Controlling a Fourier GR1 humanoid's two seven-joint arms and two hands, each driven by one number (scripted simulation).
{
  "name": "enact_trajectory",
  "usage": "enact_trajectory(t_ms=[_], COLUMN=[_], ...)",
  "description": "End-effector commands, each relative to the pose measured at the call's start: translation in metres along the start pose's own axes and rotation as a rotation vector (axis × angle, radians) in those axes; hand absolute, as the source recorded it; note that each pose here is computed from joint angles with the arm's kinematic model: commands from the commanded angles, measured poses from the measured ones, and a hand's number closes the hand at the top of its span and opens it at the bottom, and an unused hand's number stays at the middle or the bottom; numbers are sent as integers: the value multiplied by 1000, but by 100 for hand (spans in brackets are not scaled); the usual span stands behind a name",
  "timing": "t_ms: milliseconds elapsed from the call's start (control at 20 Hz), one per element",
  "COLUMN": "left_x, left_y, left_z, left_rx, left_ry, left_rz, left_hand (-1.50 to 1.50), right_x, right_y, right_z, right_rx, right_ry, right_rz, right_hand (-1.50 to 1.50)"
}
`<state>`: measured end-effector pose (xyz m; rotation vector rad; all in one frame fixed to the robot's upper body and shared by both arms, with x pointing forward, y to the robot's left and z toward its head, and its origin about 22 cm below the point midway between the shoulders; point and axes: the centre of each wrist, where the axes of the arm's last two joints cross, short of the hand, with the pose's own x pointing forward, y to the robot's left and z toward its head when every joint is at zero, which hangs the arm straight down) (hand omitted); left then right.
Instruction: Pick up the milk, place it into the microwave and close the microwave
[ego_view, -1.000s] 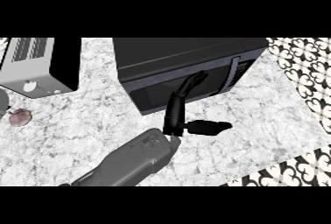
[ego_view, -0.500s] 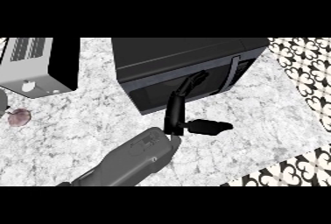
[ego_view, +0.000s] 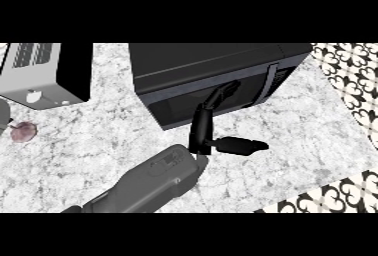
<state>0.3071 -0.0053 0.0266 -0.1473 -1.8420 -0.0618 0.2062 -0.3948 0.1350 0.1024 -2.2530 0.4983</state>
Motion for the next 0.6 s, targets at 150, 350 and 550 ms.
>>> enact_trajectory(t_ms=[150,350,550], left_x=[3,1,-1], left_y=[6,6,8], left_z=[-21,-21,-22], left_rx=[69,77,83], left_ry=[1,-6,-9], left_rz=[-8,-18,-20], left_hand=[-150,-150,-150], right_x=[-13,-12,-17], right_y=[-7,-17,-22], right_z=[-1,-4,-4], right_rx=[-17,4,2], right_ry=[7,30,25], right_rz=[-119,-133,-176], right_hand=[-150,-150,-150])
